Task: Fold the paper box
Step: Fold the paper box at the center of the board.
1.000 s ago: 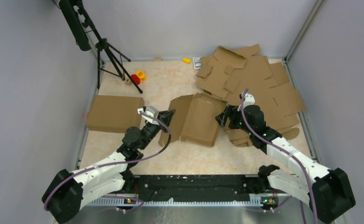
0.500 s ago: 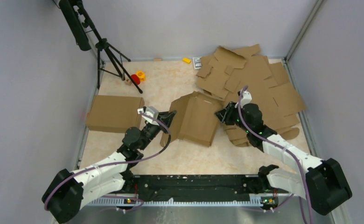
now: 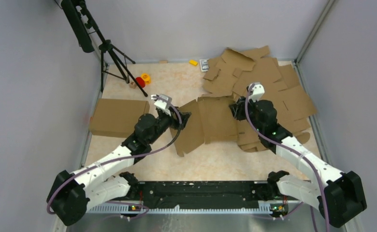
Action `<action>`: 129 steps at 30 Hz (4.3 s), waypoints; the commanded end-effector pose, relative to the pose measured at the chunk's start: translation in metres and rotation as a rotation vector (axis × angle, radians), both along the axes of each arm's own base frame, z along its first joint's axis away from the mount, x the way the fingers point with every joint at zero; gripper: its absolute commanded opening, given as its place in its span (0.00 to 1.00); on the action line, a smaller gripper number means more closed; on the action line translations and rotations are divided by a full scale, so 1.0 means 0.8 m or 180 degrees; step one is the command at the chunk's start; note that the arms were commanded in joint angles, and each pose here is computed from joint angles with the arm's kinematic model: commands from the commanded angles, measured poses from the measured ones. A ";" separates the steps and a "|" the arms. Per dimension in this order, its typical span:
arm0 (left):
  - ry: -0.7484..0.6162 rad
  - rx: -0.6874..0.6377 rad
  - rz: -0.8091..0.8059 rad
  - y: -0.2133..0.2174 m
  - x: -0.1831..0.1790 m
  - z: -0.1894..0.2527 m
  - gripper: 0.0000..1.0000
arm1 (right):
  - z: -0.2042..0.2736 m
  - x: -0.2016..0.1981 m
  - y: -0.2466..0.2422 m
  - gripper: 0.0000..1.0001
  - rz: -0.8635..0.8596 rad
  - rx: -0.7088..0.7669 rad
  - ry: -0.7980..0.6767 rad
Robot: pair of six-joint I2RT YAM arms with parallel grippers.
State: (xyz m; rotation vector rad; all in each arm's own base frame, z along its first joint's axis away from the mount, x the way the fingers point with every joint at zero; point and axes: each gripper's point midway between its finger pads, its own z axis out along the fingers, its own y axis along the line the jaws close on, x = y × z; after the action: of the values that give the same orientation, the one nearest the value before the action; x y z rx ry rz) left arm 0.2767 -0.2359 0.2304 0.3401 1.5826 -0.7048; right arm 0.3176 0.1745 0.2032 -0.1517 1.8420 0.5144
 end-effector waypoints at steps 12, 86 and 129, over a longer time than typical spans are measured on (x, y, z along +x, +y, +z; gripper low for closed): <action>0.0750 0.0457 -0.0678 -0.024 0.016 -0.019 0.15 | 0.029 -0.016 -0.007 0.33 0.0106 -0.0059 -0.0640; 0.0701 0.2575 -0.0040 0.069 -0.012 0.014 0.00 | 0.069 -0.064 0.010 0.88 0.0568 0.0202 -0.0505; 0.1103 0.2240 -0.0900 0.055 -0.080 0.001 0.00 | -0.013 0.005 0.081 0.31 0.0642 0.0066 -0.0786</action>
State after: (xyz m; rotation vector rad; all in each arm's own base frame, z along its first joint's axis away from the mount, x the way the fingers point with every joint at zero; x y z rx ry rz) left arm 0.2100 -0.1762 0.2263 1.0054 2.1494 -0.3260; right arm 0.3081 0.2400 0.1612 -0.4311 1.6754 0.6680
